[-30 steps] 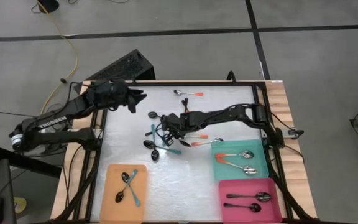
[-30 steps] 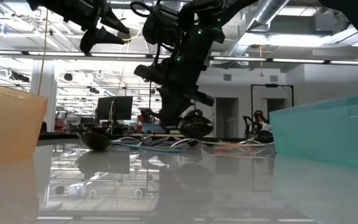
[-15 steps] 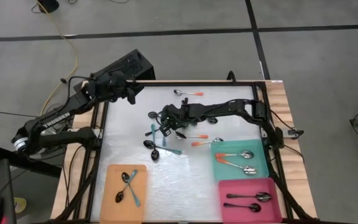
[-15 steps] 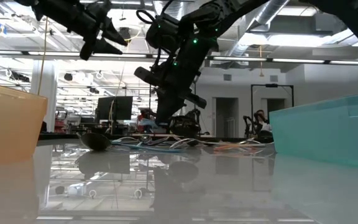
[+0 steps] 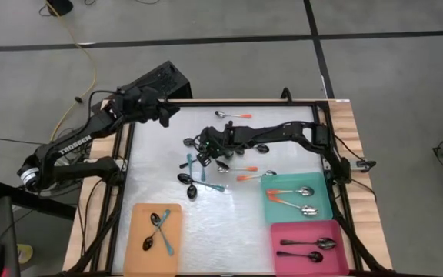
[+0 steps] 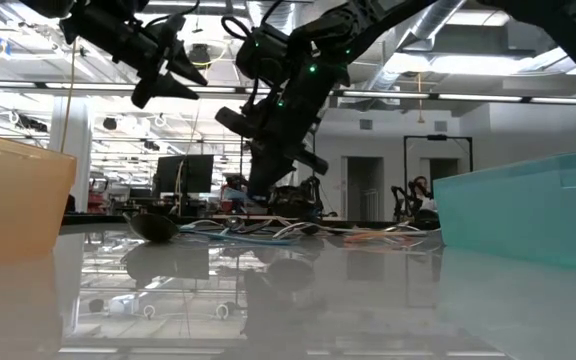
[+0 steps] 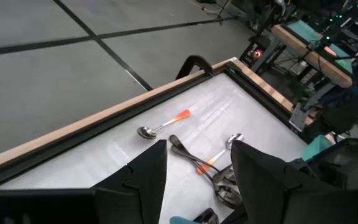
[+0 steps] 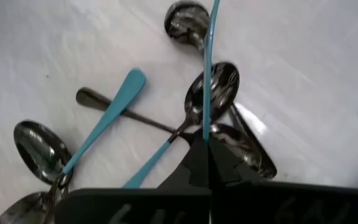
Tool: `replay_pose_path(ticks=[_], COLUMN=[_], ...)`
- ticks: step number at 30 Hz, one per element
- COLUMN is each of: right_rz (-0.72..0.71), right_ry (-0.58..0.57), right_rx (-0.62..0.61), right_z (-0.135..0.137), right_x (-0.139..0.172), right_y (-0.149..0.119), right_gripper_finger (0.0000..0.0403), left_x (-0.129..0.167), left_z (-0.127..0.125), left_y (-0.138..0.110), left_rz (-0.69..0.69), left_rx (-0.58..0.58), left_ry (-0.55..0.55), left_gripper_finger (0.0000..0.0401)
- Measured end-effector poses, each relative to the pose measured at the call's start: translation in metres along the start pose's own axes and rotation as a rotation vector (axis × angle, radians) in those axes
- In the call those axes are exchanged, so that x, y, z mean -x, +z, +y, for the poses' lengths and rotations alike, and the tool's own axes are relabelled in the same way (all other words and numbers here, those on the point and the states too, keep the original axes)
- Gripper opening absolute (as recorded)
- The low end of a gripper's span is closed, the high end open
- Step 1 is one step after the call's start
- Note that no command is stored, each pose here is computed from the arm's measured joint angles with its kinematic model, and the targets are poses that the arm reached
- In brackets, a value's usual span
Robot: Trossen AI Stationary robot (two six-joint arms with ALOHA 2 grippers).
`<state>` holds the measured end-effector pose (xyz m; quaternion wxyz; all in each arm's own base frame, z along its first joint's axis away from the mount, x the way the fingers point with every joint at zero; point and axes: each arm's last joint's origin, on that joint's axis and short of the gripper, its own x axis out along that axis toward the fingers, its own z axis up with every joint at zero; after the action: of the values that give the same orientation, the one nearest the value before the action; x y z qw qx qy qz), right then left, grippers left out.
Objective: Sort silverware by color (type)
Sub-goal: Put the blue spoon into the orange bin
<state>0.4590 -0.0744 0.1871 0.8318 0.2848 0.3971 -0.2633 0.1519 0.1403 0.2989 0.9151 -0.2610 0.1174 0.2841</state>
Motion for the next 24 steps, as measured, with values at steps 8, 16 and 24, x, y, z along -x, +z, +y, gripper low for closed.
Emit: replay_pose_path(ticks=[8, 16, 24], right_rz=[-0.017, -0.026, -0.027], right_ry=[-0.009, -0.03, -0.03], right_rx=[0.029, 0.05, 0.056], right_z=[-0.01, -0.024, -0.024], right_x=[-0.002, -0.003, -0.003], right_y=[0.009, 0.018, 0.018], right_gripper_finger=[0.0, 0.0, 0.0], left_x=[0.002, -0.008, -0.032], left_z=[0.006, 0.013, 0.018], left_y=[0.002, 0.008, 0.005], left_rz=[-0.013, -0.054, 0.013], left_rx=[-0.041, 0.01, 0.056], left_ry=[0.031, 0.027, -0.087], left_gripper_finger=[0.0163, 0.0163, 0.0163])
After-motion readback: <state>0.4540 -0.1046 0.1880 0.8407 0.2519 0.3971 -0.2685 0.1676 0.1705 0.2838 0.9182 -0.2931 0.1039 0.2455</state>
